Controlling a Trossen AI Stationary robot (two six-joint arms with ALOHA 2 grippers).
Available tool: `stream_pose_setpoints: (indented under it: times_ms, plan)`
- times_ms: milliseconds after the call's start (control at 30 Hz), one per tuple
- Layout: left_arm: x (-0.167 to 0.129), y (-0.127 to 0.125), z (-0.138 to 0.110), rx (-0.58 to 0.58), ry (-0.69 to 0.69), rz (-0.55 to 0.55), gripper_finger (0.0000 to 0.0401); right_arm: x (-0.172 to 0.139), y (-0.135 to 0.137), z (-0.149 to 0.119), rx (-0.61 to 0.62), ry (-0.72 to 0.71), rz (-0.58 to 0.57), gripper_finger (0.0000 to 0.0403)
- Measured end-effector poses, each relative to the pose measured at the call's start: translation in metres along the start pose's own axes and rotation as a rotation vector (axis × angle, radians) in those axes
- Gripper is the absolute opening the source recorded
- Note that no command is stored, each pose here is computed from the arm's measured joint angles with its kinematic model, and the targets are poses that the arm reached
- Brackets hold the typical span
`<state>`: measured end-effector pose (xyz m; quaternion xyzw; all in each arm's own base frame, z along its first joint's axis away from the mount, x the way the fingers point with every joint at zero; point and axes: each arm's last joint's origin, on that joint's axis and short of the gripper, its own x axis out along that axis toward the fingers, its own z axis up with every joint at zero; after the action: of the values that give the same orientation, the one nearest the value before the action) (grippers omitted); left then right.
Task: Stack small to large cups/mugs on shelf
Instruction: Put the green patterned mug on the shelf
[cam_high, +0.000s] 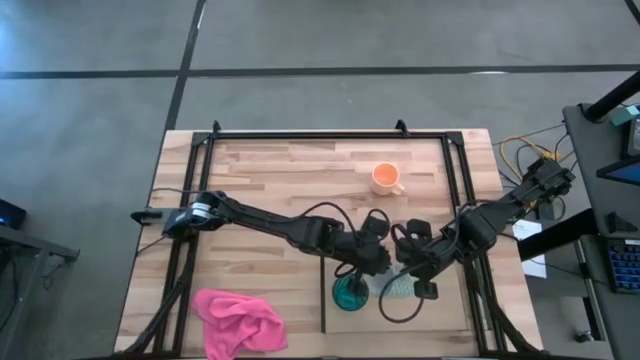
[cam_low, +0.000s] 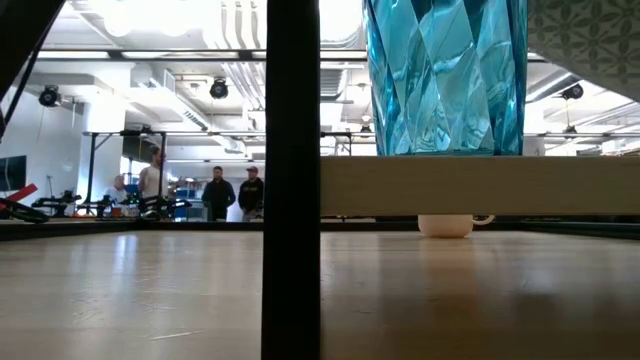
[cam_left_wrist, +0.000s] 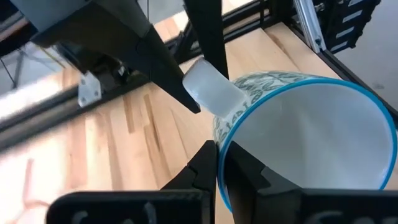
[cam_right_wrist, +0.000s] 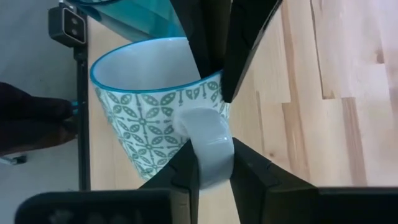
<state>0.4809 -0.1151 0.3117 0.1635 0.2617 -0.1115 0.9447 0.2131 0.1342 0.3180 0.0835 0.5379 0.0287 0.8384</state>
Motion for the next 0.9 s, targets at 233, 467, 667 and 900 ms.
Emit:
stream_pose_setpoints:
  times_ms: [233,467,667,900]
  plan:
    - [0.001,-0.001,-0.003,-0.009,0.015,-0.008,0.0002,0.011,-0.001,-0.002,0.022,-0.019,-0.003,0.0063]
    - [0.001,0.0,-0.001,-0.047,0.004,0.005,0.0027,0.016,-0.002,-0.005,0.052,-0.002,-0.023,0.0063]
    - [-0.001,0.0,0.004,-0.065,-0.031,0.01,0.0044,0.018,-0.003,-0.006,0.055,0.01,-0.032,0.0064]
    - [-0.002,0.004,0.005,-0.072,-0.045,0.028,0.0047,0.029,-0.006,-0.013,0.072,0.028,-0.047,0.0059]
